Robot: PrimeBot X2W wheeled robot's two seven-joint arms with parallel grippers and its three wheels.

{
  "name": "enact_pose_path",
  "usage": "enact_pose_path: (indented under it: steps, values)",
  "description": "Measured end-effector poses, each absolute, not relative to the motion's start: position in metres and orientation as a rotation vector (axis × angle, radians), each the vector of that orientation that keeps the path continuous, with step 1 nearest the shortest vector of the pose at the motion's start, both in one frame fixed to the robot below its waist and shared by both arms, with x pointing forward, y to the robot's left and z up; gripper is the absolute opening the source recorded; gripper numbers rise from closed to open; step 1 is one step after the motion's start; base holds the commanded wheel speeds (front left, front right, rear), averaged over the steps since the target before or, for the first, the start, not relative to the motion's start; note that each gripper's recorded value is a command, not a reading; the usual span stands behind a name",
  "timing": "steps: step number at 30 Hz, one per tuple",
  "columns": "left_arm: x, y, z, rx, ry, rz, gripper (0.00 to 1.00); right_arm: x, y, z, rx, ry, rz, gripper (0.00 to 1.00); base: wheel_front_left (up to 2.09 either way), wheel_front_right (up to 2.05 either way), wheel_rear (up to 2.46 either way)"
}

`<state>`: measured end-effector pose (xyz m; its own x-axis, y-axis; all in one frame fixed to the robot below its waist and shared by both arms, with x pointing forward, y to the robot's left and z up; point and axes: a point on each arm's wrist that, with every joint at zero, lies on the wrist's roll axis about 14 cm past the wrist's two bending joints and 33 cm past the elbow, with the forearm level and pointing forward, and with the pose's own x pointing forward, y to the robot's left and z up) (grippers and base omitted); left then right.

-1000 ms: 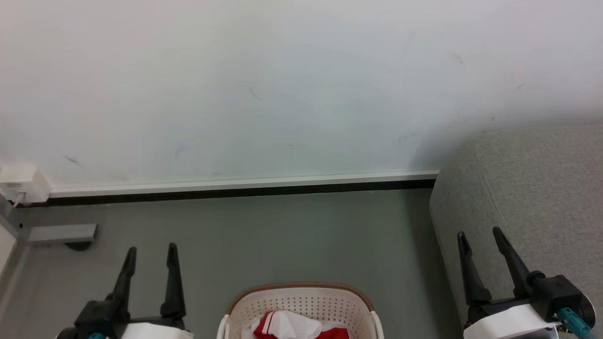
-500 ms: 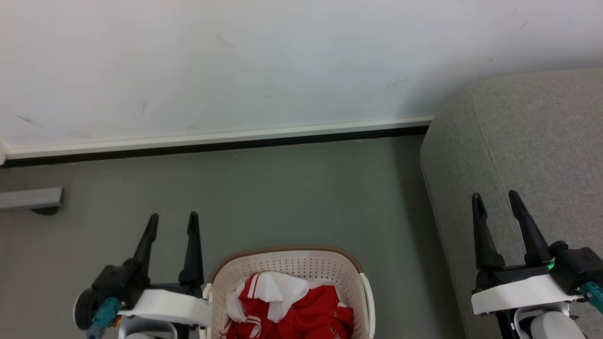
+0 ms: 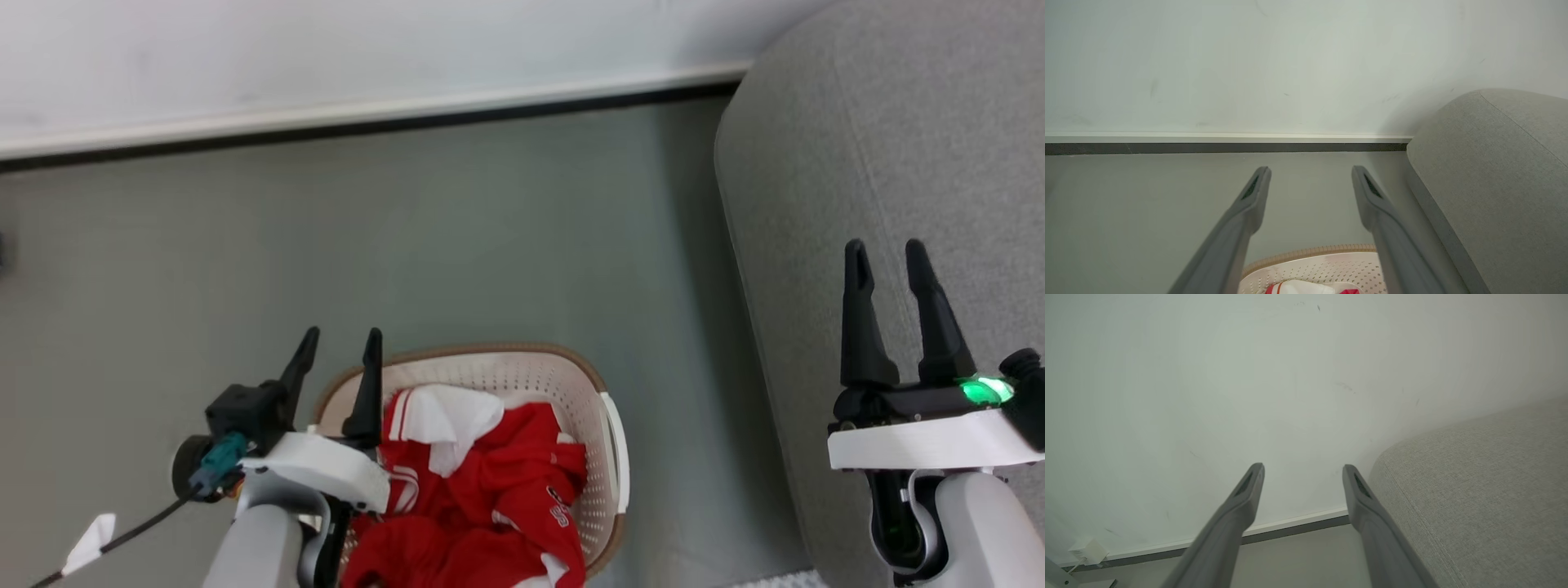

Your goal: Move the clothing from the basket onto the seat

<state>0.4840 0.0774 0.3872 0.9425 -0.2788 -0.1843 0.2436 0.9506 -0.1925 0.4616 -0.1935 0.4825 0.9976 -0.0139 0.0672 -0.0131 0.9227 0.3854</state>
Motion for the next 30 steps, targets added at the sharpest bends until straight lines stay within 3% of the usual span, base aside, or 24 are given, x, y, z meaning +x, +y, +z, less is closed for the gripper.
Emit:
enact_pose_path:
  steps: [7, 30]
  values:
    - [0.476, 0.053, 0.308, -0.154, 0.445, -0.360, 1.00, 0.473, -0.200, 0.466, 0.400, -0.049, -0.020, 1.00, 0.00, 0.00, 0.00]
    - [0.450, 0.010, 0.146, -0.096, 0.953, -0.521, 1.00, 0.501, -0.233, 0.413, 0.364, 0.006, -0.103, 1.00, 0.00, 0.00, 0.00]
